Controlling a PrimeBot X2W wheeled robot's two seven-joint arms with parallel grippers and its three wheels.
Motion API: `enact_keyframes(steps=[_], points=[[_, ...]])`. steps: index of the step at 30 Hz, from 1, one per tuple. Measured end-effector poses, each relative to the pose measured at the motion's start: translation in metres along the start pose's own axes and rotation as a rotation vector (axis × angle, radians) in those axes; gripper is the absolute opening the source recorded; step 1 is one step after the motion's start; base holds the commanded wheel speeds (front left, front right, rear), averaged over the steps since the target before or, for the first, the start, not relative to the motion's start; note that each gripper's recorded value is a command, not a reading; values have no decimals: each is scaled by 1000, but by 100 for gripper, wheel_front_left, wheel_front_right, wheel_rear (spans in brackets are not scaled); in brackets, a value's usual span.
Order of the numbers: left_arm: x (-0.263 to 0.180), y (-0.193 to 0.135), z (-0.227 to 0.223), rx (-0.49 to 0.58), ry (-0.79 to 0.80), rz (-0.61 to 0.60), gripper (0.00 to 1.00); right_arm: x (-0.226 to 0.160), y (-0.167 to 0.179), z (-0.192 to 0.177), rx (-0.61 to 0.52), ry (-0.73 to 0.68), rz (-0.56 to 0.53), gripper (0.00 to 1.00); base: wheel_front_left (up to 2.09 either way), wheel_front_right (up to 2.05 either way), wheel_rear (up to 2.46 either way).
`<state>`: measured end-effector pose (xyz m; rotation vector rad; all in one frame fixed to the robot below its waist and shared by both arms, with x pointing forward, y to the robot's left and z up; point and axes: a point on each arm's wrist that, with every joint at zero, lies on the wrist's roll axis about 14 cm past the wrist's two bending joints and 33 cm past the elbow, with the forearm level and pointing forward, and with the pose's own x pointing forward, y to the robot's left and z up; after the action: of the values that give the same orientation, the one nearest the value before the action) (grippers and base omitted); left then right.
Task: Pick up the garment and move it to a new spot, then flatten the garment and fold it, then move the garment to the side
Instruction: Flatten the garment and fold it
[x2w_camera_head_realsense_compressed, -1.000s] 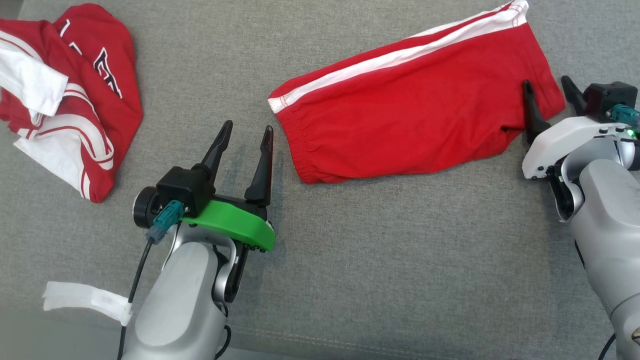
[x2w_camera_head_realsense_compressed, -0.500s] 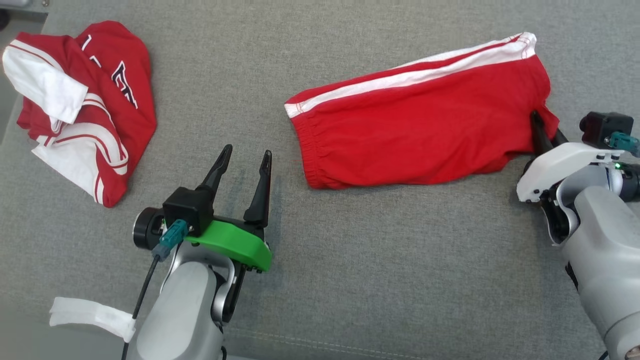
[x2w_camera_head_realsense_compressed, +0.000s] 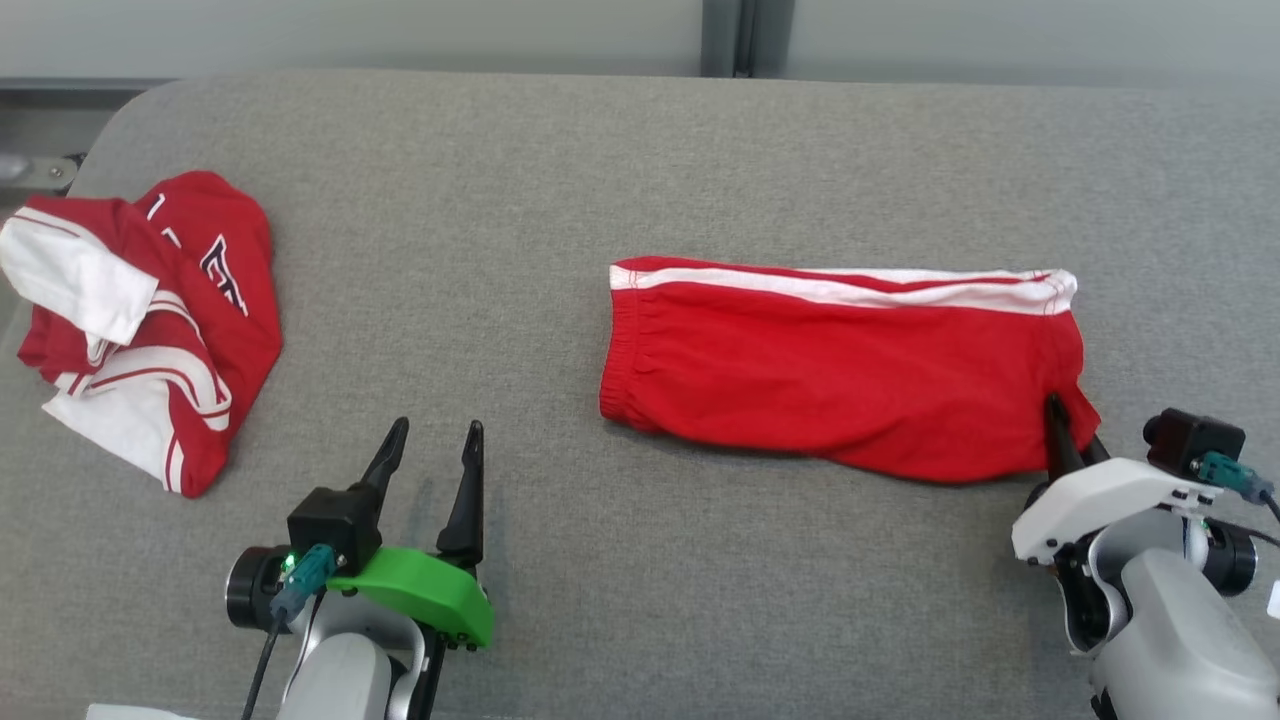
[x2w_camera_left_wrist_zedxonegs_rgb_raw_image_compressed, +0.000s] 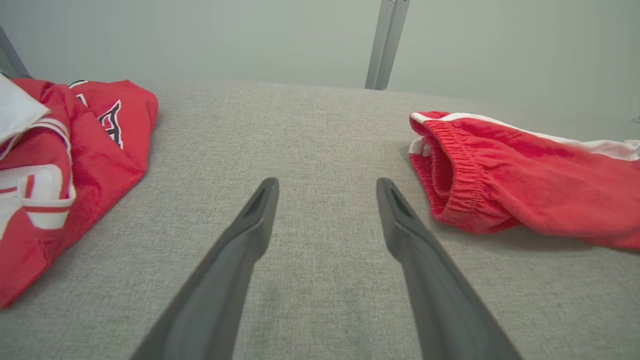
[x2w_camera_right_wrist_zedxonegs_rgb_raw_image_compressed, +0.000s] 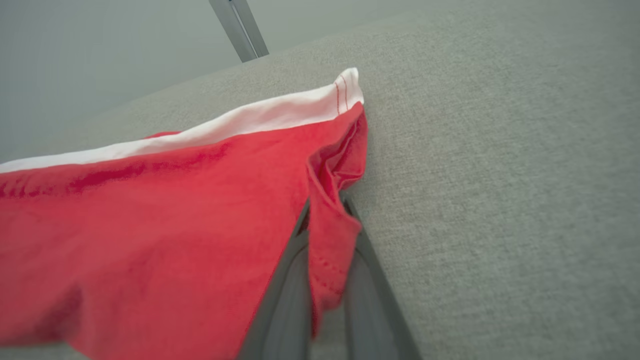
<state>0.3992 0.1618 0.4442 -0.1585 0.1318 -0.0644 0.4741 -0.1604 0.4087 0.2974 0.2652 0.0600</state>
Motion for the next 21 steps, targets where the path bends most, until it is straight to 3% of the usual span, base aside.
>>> enact_keyframes(steps=[7,11,16,21], points=[[-8,-13,1,-16,-9,-34,100,-37,-34,14,-28,-48,-85,0,0,0,0],[-9,-20,3,-16,-14,-57,100,-39,-29,40,-59,-122,-64,0,0,0,0],[-10,-20,2,-15,-13,-59,100,-23,34,73,-122,-217,107,0,0,0,0],[-15,-14,2,-19,-14,-39,100,-17,105,76,-171,-233,295,0,0,0,0]])
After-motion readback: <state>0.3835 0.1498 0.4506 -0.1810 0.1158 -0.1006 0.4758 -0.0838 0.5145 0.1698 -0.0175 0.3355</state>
